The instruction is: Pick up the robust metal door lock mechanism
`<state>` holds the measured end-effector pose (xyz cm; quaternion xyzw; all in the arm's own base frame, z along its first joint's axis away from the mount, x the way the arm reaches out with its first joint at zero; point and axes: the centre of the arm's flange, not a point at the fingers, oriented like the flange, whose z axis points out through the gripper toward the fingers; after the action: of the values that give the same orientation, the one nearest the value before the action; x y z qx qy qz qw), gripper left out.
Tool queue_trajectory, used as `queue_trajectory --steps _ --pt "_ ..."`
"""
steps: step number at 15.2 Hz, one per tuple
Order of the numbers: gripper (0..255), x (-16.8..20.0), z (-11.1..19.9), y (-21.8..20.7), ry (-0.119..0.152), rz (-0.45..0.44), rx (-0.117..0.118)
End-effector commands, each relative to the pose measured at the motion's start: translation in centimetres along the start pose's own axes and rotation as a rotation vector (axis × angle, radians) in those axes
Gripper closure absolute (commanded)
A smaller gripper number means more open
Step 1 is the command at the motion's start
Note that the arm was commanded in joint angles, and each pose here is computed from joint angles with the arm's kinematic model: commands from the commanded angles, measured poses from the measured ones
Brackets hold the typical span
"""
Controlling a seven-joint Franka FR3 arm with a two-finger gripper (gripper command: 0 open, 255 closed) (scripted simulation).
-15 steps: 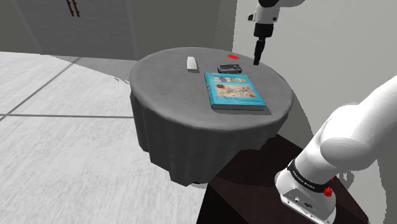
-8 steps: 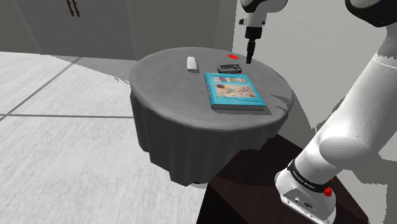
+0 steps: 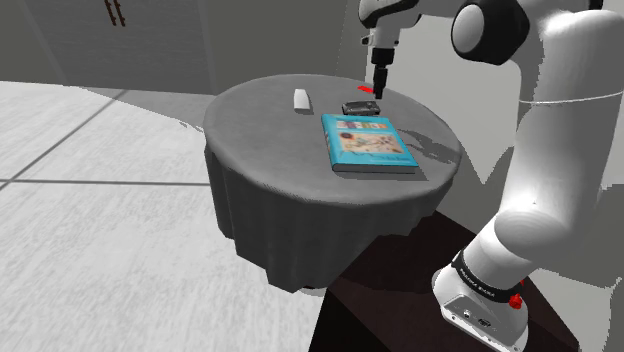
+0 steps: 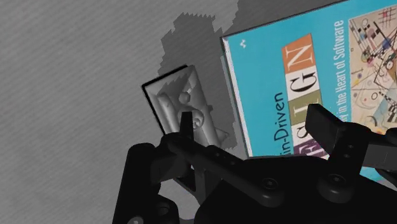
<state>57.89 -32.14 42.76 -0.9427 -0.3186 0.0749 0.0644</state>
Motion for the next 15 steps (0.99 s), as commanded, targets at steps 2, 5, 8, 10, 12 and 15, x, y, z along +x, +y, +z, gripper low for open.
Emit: queue_trajectory --steps 2,5,8,10,12,15 --pt "0 1.6 1.0 3.9 0.0 -0.059 0.012" --pt "0 2.3 1.8 5.2 -0.001 -0.079 0.017" --pt "0 2.5 3.4 5.5 -0.001 -0.079 0.017" --pt "0 2.6 4.4 5.7 -0.001 -0.079 0.017" --pt "0 2.7 5.3 5.8 -0.001 -0.079 0.017" --pt "255 2.7 5.3 5.9 -0.001 -0.079 0.017"
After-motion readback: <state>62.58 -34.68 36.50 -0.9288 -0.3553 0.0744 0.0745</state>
